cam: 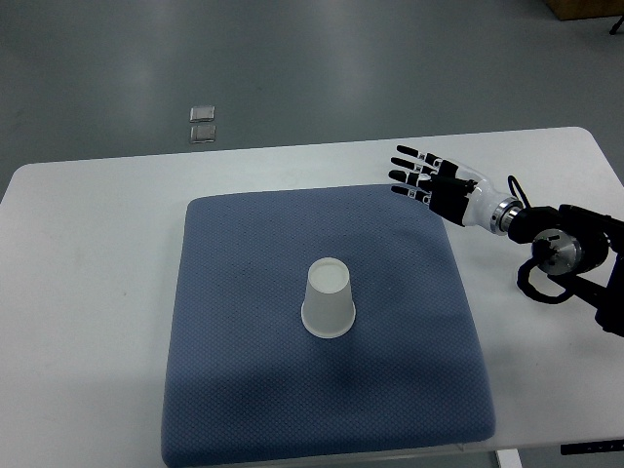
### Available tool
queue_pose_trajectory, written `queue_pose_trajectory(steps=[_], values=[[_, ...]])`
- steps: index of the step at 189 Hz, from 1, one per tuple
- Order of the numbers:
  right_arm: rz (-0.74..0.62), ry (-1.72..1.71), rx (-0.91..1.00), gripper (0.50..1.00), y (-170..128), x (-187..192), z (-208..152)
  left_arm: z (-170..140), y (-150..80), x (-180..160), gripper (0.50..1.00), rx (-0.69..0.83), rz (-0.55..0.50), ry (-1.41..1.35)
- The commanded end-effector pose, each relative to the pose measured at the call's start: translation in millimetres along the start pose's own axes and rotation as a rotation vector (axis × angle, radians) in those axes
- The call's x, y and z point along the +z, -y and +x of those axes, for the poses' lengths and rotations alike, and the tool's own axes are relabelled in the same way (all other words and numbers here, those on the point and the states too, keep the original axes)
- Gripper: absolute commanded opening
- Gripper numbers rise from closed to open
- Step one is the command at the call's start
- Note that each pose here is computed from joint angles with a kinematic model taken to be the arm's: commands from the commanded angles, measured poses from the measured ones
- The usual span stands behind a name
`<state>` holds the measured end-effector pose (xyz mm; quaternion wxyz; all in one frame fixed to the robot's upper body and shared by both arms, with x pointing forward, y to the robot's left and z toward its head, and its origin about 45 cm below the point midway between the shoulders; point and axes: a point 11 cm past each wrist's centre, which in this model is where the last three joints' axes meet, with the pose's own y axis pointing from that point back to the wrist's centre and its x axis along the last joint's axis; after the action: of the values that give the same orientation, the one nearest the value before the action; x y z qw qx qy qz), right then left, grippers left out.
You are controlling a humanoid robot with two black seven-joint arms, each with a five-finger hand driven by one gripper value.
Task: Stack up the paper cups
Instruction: 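Move the right hand toward the white paper cup beside the mat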
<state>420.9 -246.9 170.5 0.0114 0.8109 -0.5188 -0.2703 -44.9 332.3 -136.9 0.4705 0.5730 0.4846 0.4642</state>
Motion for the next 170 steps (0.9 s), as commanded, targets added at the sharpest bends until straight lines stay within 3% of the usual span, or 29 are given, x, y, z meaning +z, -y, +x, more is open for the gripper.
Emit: queue_pose_trajectory(steps=[1, 116, 170], values=[[0.005, 0.001, -0.003, 0.928, 2, -2, -2, -1, 0, 0, 1.0, -0.003, 0.0, -0.001], [0.059, -0.008, -0.006, 0.928, -3, -24, 3, 1, 0, 3, 1.0, 0.002, -0.004, -0.001], [0.092, -0.193, -0.026, 0.928, -18, -39, 18, 1, 0, 2, 1.0, 0.004, -0.003, 0.003]])
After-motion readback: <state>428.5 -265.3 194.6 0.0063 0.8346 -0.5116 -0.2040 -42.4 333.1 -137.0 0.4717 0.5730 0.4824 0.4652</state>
